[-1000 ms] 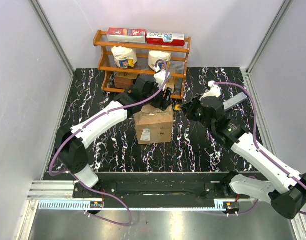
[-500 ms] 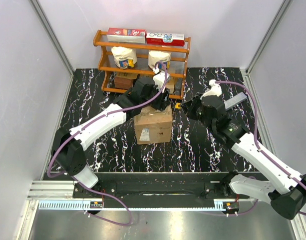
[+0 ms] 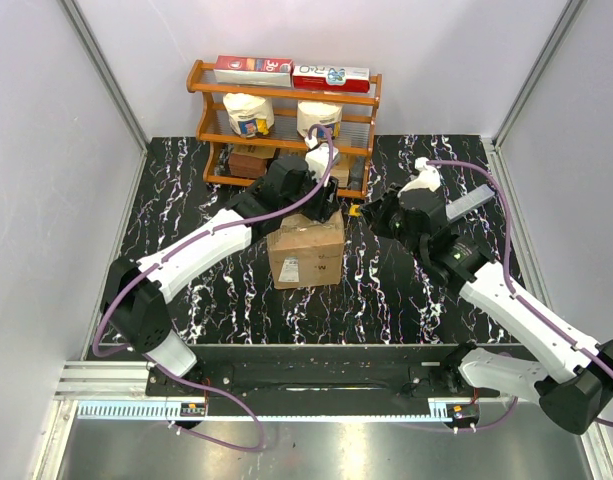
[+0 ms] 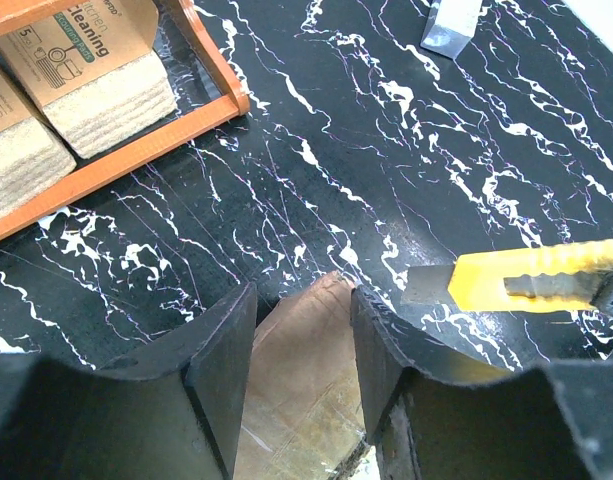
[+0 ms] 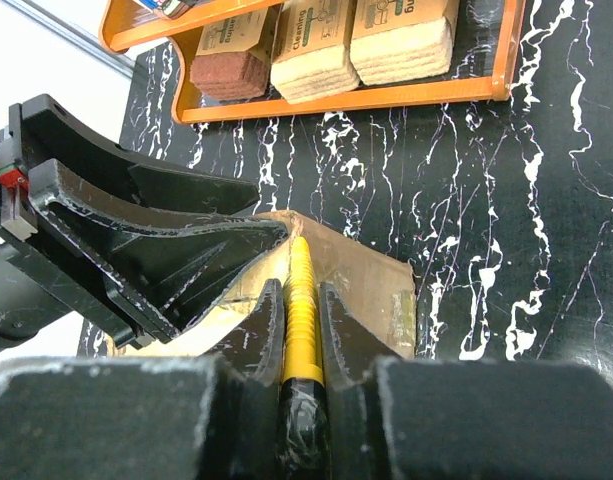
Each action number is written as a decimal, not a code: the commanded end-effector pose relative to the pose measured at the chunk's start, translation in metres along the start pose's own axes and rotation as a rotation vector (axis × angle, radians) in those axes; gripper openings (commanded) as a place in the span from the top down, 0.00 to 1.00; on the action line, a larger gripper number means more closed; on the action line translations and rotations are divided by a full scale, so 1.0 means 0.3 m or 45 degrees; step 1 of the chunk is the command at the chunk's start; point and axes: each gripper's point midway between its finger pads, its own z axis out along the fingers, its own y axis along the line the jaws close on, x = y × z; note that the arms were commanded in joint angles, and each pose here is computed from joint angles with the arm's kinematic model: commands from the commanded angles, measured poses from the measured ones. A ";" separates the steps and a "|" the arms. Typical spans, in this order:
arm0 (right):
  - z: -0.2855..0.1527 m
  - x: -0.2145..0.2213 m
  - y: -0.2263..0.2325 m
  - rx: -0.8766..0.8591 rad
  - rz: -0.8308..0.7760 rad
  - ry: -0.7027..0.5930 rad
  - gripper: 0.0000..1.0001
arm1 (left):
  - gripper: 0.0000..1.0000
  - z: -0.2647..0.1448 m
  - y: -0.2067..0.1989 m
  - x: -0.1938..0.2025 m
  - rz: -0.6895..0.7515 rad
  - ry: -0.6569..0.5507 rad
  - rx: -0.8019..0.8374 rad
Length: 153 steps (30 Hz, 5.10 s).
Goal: Unpack the express box
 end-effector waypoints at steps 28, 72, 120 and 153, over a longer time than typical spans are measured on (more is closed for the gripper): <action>0.031 -0.035 0.051 -0.059 -0.002 -0.042 1.00 | 0.54 -0.026 0.039 0.092 0.006 0.107 -0.067; -0.111 0.270 0.004 -0.247 -0.184 0.464 1.00 | 0.69 -0.012 0.192 0.436 -0.204 0.536 -0.470; -0.042 -0.042 0.097 -0.195 -0.078 0.033 1.00 | 0.67 -0.041 0.072 0.274 -0.120 0.296 -0.260; 0.010 0.160 0.070 -0.267 -0.104 0.302 1.00 | 0.72 -0.045 0.144 0.343 -0.186 0.400 -0.519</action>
